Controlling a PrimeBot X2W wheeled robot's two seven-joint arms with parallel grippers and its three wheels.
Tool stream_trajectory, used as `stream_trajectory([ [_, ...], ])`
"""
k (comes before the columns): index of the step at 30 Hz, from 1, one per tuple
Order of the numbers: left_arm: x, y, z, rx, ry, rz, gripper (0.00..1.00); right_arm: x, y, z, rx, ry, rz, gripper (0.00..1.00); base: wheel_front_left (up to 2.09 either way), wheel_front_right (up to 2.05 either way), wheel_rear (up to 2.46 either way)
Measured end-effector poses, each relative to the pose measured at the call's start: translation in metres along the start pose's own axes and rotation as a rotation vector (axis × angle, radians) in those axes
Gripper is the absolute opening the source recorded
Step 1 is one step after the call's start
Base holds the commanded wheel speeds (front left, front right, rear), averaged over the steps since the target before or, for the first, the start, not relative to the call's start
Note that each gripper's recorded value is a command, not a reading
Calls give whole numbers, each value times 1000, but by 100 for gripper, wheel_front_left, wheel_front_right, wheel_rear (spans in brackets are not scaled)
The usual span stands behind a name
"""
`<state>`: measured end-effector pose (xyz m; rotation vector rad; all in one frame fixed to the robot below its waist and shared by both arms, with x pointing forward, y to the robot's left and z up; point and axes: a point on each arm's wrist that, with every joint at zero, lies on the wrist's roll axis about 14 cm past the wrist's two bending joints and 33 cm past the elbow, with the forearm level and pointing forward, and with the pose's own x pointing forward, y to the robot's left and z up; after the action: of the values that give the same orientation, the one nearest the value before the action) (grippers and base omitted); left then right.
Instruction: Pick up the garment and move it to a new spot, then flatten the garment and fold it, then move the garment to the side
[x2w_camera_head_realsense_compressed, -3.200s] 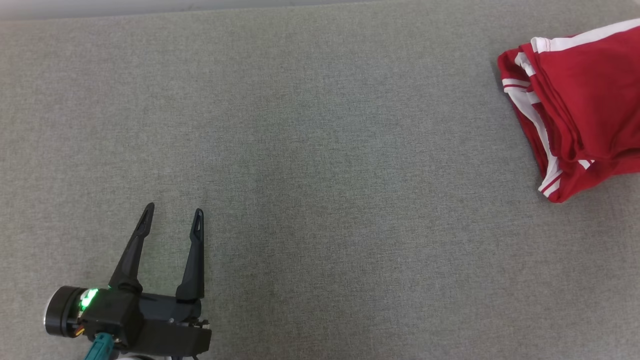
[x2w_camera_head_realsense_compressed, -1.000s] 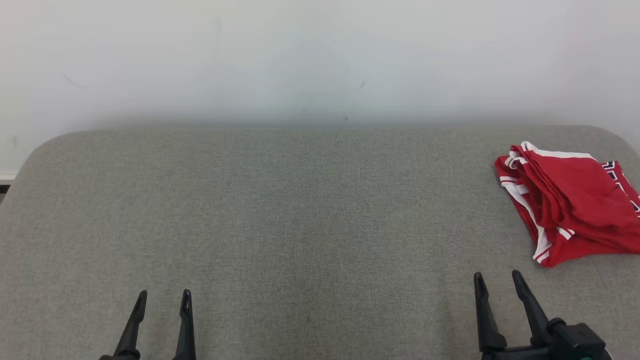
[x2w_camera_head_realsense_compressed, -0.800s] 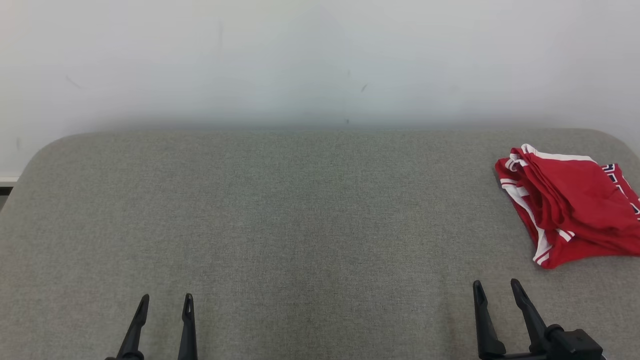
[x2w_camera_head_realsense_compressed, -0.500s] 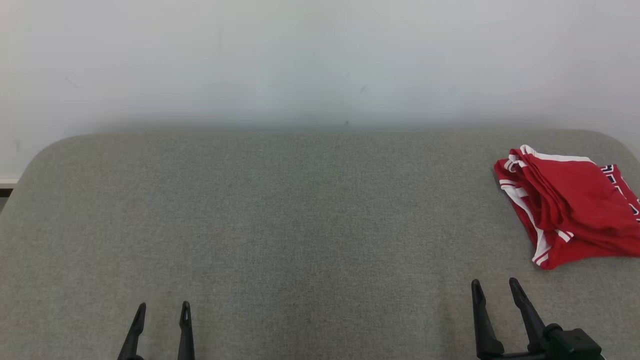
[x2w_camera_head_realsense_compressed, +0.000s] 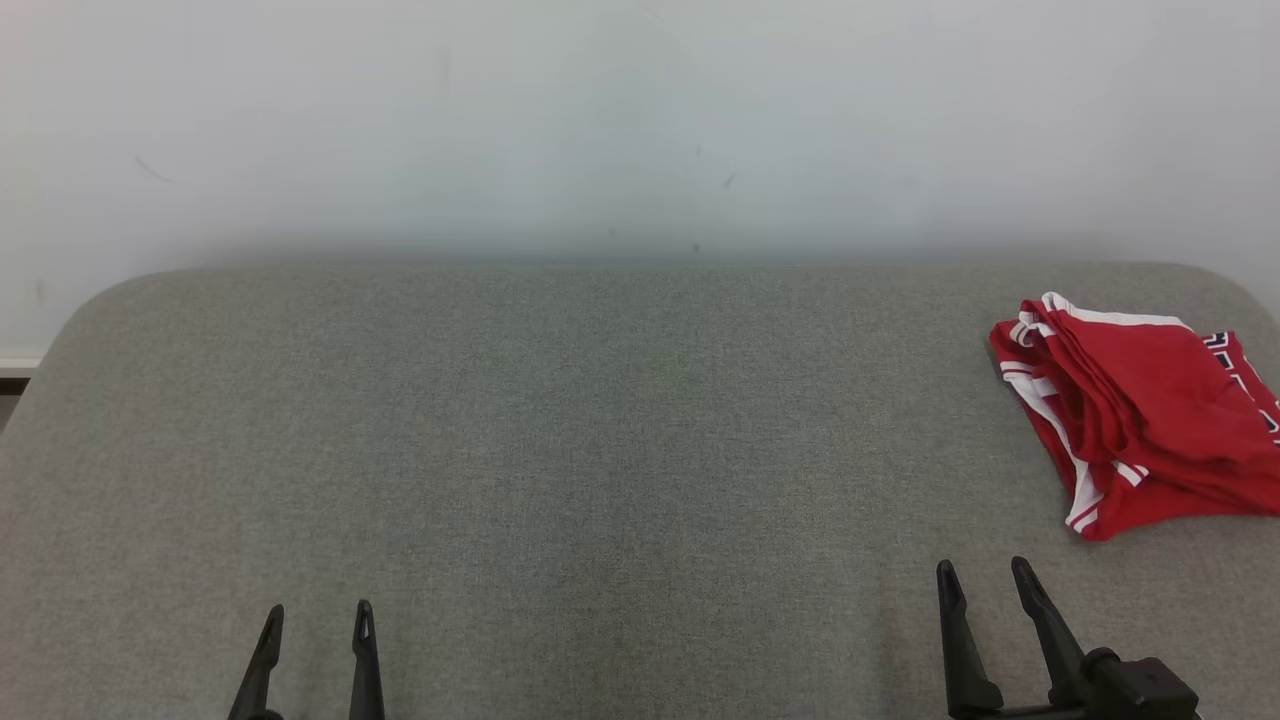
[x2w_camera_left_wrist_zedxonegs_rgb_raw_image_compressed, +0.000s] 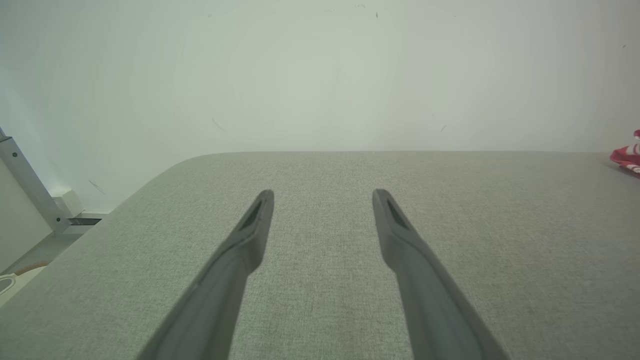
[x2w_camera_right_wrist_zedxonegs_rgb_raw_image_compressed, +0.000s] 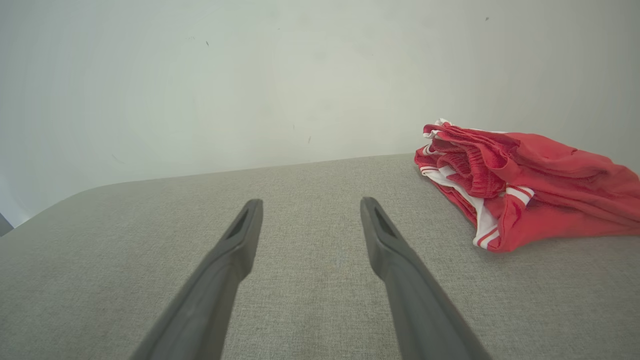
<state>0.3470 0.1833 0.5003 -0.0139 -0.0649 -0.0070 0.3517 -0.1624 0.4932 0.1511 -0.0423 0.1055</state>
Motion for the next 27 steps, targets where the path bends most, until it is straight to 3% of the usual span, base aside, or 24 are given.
stream_trajectory([
  [15, 0, 4, 1, 0, -4, 18, 100, -1, 2, -1, 10, 2, 3, 100, 0, 0, 0],
  [16, -1, 5, 0, 2, -1, 22, 0, -1, 1, -3, 11, 8, 2, 0, 0, 0, 0],
  [21, -5, 5, -16, -9, 58, 23, 0, -7, -1, -19, 21, 63, -10, 0, 0, 0, 0],
  [27, -5, 10, -25, -130, 99, 57, 0, -9, -7, -21, 133, 71, -47, 0, 0, 0, 0],
])
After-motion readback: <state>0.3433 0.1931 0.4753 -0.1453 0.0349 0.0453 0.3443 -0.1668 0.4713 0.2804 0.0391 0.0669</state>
